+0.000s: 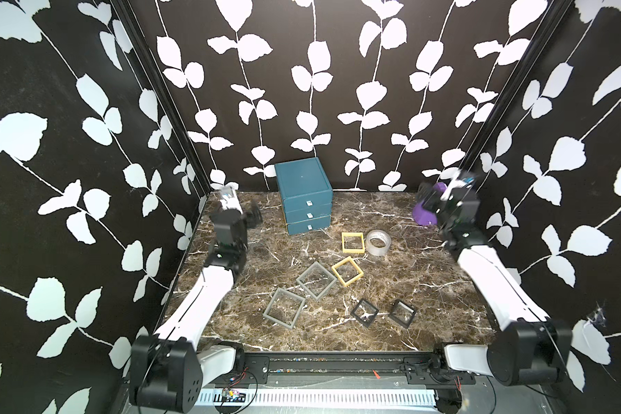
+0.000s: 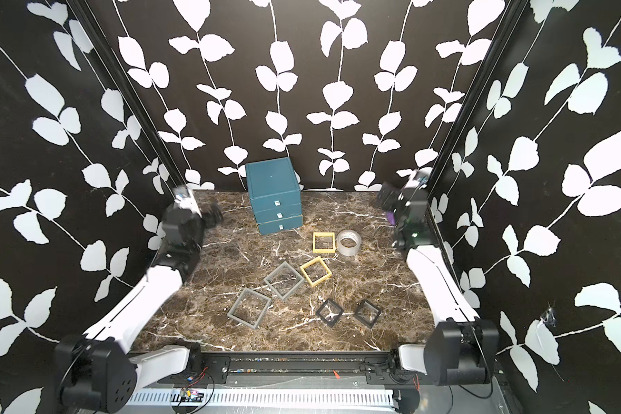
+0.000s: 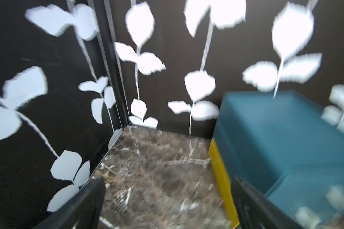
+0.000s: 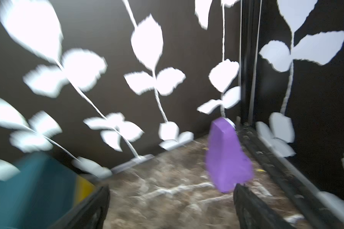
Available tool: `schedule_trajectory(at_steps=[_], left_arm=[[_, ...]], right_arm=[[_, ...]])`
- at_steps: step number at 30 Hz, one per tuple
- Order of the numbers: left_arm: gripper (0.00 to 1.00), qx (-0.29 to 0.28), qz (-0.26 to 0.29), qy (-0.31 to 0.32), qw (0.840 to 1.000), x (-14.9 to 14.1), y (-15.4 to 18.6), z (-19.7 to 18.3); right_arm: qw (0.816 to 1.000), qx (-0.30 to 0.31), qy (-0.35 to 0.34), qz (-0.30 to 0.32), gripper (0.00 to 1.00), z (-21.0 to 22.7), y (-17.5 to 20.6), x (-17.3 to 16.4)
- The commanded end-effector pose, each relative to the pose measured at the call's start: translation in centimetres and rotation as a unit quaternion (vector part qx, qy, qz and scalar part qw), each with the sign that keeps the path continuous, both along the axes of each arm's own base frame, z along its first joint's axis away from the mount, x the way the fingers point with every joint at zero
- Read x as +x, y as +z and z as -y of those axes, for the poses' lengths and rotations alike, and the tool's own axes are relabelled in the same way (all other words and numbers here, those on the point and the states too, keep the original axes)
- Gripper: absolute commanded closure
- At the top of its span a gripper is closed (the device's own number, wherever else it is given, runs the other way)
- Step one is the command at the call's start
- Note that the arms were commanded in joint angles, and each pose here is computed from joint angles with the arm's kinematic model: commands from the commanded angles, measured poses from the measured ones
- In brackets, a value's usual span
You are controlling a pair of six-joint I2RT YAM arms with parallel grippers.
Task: Place the brooch boxes into the drawer by color
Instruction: Open the drawer in the storage box.
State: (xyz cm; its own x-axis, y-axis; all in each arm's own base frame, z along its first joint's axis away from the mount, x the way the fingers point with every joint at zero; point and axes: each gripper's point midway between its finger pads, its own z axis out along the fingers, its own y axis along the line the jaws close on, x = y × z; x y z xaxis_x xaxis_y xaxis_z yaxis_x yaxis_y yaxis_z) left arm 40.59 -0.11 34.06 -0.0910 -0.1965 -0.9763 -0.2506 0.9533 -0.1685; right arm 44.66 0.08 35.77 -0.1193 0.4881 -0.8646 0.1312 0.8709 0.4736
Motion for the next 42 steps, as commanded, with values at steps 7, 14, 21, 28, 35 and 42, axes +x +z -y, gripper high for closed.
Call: schedule_trajectory(at_steps=[7, 14, 21, 28, 35, 42], left_arm=[[0.08, -0.264, -0.176, -0.111, 0.942, 4.0, -4.0, 4.2], [0.31, -0.288, -0.231, -0.227, 0.901, 8.0, -5.3, 10.6], [0.31, -0.277, -0.248, -0.284, 0.884, 10.3, -6.6, 14.7], [0.33, -0.271, -0.264, -0.286, 0.880, 11.6, -8.1, 15.2], [0.48, -0.261, -0.279, -0.288, 0.878, 12.0, -9.5, 15.4], [0.56, -0.255, -0.294, -0.292, 0.874, 11.6, -10.5, 15.5]], right_arm=[[0.931, 0.249, 0.134, -0.229, 0.18, -13.8, -8.6, 1.4], [0.871, 0.363, 0.228, -0.240, 0.33, -25.2, -9.4, 3.2], [0.827, 0.427, 0.274, -0.240, 0.37, -32.1, -9.4, 4.6], [0.802, 0.459, 0.293, -0.246, 0.43, -35.9, -9.7, 5.1], [0.786, 0.473, 0.304, -0.256, 0.51, -38.5, -10.4, 4.7], [0.783, 0.479, 0.299, -0.261, 0.59, -39.4, -11.5, 4.8]])
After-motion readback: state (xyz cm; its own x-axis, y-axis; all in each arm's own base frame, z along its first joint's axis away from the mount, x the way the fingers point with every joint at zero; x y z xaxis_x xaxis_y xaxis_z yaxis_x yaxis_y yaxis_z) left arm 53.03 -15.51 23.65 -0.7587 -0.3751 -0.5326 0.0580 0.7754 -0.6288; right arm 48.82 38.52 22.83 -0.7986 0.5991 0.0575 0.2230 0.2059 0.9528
